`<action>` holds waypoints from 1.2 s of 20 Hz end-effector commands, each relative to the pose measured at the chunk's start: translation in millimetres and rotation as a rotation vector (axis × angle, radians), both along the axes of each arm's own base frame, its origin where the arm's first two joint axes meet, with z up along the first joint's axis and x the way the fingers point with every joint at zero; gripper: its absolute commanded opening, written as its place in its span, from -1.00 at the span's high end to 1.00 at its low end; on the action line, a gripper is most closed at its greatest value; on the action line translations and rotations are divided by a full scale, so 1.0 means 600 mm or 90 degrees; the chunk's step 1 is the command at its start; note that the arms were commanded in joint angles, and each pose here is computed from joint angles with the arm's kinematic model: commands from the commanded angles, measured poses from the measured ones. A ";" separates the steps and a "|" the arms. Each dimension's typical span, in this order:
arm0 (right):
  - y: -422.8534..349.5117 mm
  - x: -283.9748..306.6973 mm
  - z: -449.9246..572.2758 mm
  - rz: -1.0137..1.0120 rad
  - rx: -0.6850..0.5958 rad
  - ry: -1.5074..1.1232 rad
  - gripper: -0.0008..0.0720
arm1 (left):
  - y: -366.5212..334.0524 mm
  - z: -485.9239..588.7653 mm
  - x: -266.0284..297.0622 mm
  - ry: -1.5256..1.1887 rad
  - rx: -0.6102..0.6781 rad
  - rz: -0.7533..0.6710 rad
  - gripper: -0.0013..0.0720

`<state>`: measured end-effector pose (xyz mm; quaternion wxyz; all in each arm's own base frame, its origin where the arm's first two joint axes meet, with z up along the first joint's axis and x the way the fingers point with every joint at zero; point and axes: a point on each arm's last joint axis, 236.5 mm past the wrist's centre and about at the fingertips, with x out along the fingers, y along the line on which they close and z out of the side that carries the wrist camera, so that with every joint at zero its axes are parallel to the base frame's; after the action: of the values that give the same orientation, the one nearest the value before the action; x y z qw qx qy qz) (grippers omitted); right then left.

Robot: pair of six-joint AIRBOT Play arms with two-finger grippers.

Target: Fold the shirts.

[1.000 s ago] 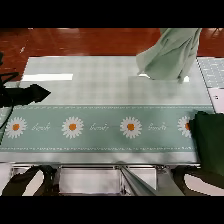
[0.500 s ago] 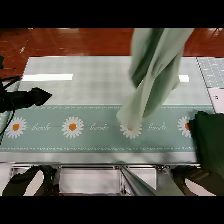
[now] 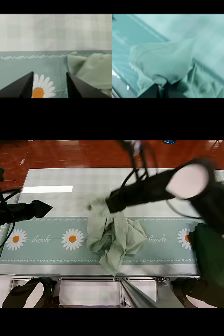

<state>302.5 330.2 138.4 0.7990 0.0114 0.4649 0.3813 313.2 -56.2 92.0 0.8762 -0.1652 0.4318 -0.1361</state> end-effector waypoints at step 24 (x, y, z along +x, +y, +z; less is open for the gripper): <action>-0.403 -0.155 -0.322 -0.493 0.026 0.372 -0.14 | -0.263 -0.340 -0.175 0.377 -0.179 -0.155 -0.41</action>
<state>227.6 73.7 -38.9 0.7409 0.2675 0.6149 0.0362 202.8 -198.5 -93.4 0.6507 -0.2700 0.6631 -0.2530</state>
